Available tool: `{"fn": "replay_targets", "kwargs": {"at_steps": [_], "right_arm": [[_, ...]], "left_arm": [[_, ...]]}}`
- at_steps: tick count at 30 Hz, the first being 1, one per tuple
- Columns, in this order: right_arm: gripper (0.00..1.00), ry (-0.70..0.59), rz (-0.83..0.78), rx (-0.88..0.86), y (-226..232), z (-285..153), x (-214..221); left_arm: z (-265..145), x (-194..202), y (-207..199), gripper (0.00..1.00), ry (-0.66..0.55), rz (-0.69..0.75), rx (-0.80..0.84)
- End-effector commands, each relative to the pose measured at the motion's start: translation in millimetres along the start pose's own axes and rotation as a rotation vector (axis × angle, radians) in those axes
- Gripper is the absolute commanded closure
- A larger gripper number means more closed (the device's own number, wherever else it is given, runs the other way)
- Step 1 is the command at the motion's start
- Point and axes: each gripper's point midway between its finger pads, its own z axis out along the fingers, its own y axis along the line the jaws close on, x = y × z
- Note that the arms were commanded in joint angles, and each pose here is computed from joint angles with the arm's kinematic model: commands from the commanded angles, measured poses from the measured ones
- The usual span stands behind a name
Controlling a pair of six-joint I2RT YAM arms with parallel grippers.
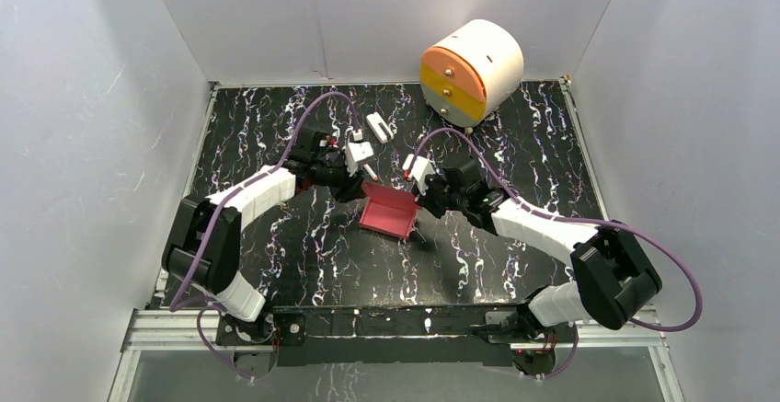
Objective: Fold the paper box
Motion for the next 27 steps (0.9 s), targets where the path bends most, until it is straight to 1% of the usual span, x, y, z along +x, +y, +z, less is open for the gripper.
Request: {"fn": "replay_targets", "kwargs": {"at_steps": [1,5,10,14,19,22,27], "right_arm": [[1.0,-0.033,-0.021,-0.003,-2.0,1.4,-12.1],[1.0,-0.032,-0.02,0.0,-2.9,2.0,-12.2],[1.0,-0.032,-0.016,0.001,-3.8,3.0,-15.1],[1.0,-0.025,0.009,0.015,-5.3,4.4,-19.1],[1.0,0.005,0.075,0.111,-15.0,8.9,-23.7],[1.0,0.037,0.113,0.179,-20.4,11.5,-22.5],[1.0,0.056,0.193,0.303,-27.2,12.8,-24.5]], "left_arm": [[-0.7,-19.0,-3.9,0.69,-0.058,0.034,0.06],[1.9,-19.2,-7.5,0.85,-0.066,0.015,0.085],[6.6,-21.9,-15.3,0.99,-0.07,-0.007,0.11],[9.8,-23.0,-13.4,1.0,-0.051,-0.082,0.051],[7.4,-27.0,0.2,1.0,-0.036,-0.187,-0.157],[3.8,-33.8,2.3,1.0,-0.071,-0.232,-0.279],[-9.1,-37.6,2.3,1.0,-0.152,-0.366,-0.442]]}}
